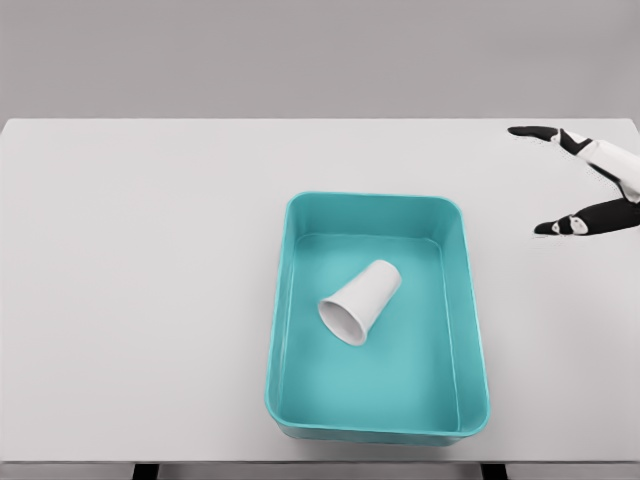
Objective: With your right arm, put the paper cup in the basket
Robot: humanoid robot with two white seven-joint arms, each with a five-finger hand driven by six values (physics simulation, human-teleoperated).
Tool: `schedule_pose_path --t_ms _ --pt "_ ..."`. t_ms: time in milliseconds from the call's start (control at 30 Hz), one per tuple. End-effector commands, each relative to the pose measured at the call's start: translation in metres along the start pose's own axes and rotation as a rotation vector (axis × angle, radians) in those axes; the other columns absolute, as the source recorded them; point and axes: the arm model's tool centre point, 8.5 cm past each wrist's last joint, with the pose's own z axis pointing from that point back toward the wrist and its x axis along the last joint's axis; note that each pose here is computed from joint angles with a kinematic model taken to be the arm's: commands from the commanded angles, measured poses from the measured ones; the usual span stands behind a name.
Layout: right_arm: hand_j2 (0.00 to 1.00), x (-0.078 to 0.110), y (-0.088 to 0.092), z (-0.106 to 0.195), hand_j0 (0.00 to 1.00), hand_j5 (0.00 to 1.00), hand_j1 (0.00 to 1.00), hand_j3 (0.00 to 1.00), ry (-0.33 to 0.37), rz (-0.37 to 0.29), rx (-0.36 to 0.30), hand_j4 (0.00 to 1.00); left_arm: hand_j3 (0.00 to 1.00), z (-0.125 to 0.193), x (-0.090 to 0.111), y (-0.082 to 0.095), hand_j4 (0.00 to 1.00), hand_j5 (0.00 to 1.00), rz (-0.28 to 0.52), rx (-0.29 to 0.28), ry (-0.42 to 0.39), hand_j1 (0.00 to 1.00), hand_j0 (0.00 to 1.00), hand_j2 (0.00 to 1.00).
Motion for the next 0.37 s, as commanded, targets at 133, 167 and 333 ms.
schedule_pose_path --t_ms 133,167,333 --pt "1.0 -0.003 -0.009 0.004 1.0 1.0 1.0 1.0 0.009 -0.014 -0.055 1.0 1.0 0.0 0.0 0.0 1.0 1.0 0.0 -0.001 0.0 1.0 1.0 1.0" --pt "1.0 -0.005 -0.001 -0.002 1.0 1.0 1.0 1.0 -0.006 -0.037 -0.069 1.0 1.0 0.0 0.0 0.0 1.0 1.0 0.0 -0.001 0.0 1.0 1.0 1.0" --pt "1.0 -0.012 0.01 -0.01 1.0 1.0 1.0 1.0 -0.008 -0.065 -0.081 1.0 1.0 0.0 0.0 0.0 1.0 1.0 0.003 0.0 0.0 1.0 1.0 1.0"
